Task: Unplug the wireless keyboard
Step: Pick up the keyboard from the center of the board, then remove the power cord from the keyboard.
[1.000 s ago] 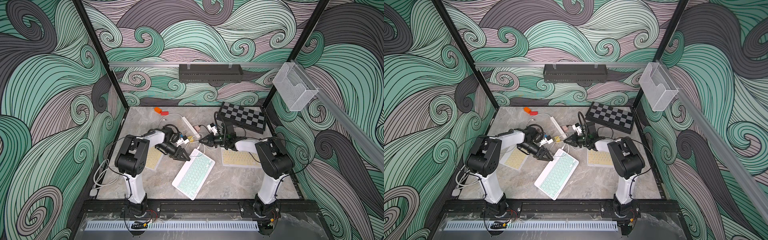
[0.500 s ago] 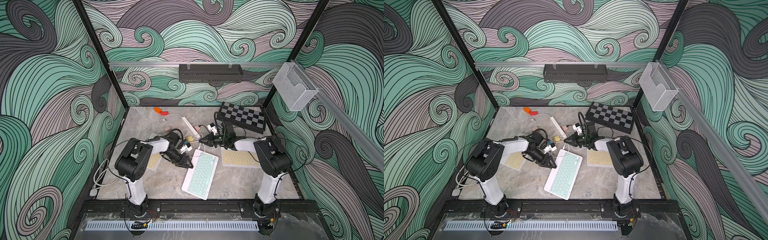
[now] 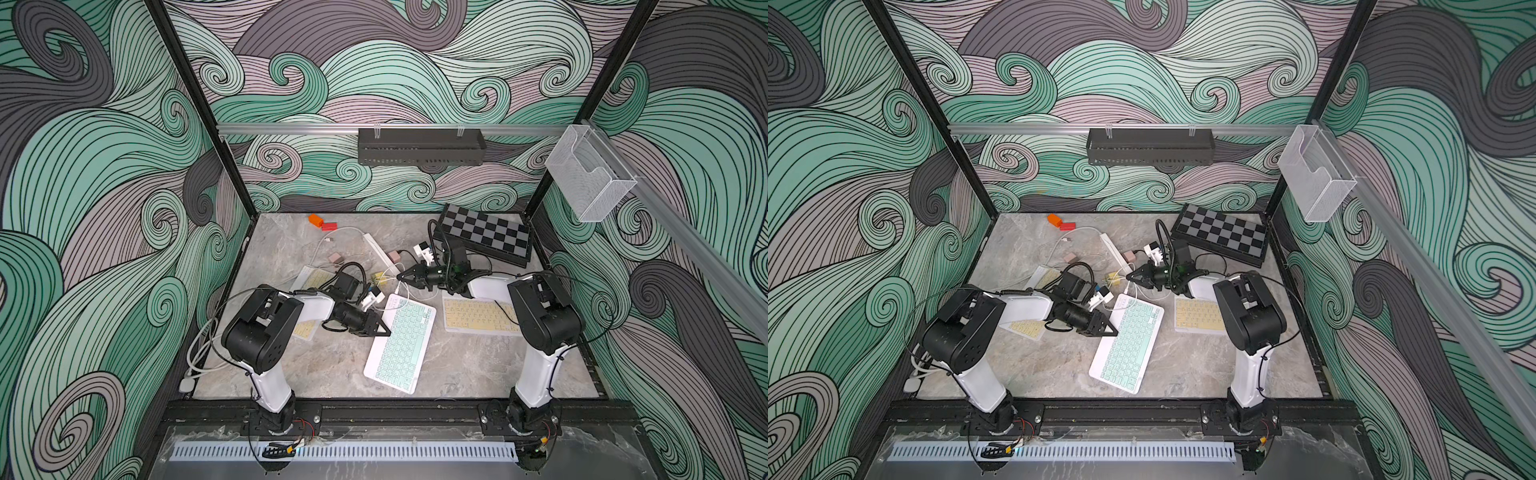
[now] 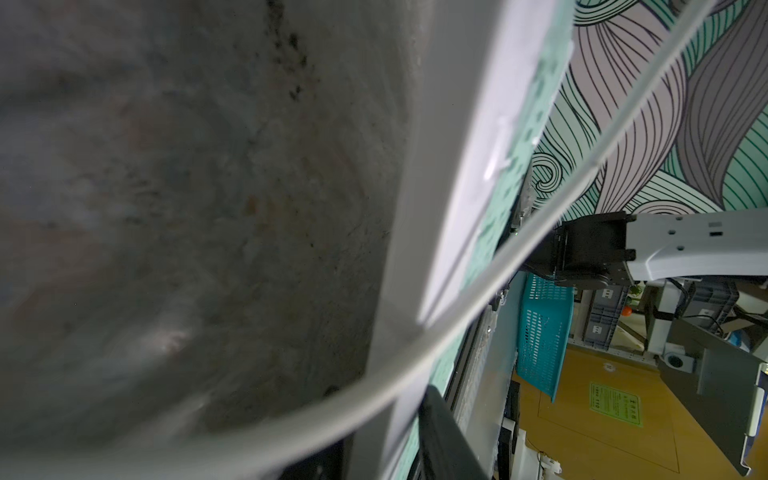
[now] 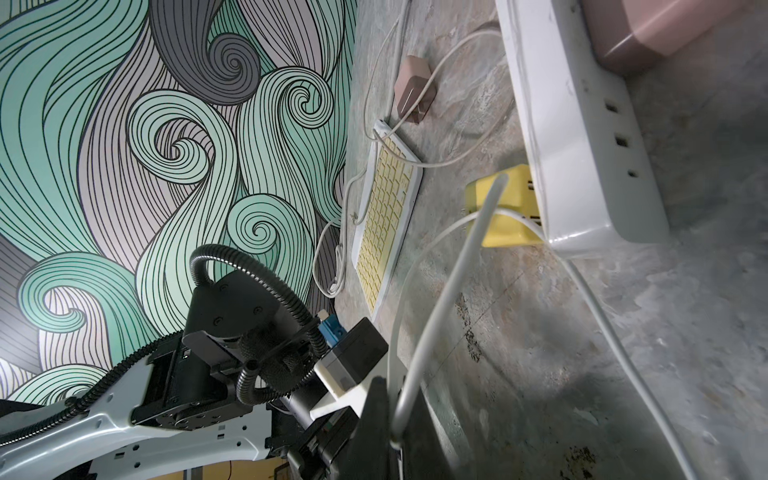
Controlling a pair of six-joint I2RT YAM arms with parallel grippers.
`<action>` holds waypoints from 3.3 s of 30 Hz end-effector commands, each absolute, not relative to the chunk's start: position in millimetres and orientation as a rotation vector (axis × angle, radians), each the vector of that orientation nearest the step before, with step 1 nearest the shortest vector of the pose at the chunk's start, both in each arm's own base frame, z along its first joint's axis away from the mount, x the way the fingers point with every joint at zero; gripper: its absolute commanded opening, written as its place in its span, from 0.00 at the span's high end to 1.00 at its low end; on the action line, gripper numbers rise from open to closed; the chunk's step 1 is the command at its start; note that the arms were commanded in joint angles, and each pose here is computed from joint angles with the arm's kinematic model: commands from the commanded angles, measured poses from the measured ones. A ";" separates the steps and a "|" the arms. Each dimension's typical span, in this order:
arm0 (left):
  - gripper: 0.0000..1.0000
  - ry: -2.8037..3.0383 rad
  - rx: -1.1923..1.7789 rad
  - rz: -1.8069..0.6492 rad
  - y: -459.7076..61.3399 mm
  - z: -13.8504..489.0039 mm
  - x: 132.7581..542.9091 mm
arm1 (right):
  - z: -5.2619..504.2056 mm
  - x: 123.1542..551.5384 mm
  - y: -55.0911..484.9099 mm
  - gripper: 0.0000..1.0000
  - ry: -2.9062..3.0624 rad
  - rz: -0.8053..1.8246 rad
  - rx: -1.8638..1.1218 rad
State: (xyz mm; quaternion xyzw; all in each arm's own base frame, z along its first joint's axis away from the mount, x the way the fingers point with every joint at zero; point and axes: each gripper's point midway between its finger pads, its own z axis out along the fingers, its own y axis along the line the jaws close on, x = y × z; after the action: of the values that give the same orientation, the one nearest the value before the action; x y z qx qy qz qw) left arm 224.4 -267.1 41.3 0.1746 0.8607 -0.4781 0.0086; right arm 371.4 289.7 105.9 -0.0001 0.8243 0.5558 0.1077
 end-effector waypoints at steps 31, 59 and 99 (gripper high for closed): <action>1.00 2.380 0.556 -1.778 -281.0 213.7 208.3 | 214.9 360.7 254.1 0.41 2.146 1.643 -0.228; 1.00 2.289 0.720 -1.713 -265.6 272.0 186.0 | 304.0 298.3 302.6 0.46 1.898 1.781 -0.638; 1.00 2.509 0.380 -1.658 -243.1 210.4 174.4 | 373.9 351.3 270.4 1.00 1.657 1.552 -0.360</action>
State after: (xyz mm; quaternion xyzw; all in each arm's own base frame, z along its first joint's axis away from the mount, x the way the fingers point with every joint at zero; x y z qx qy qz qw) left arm 191.7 -254.8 240.6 0.2017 0.7911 -0.5620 0.1331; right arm 306.5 313.5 303.7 -0.1989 0.6992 0.6473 0.2293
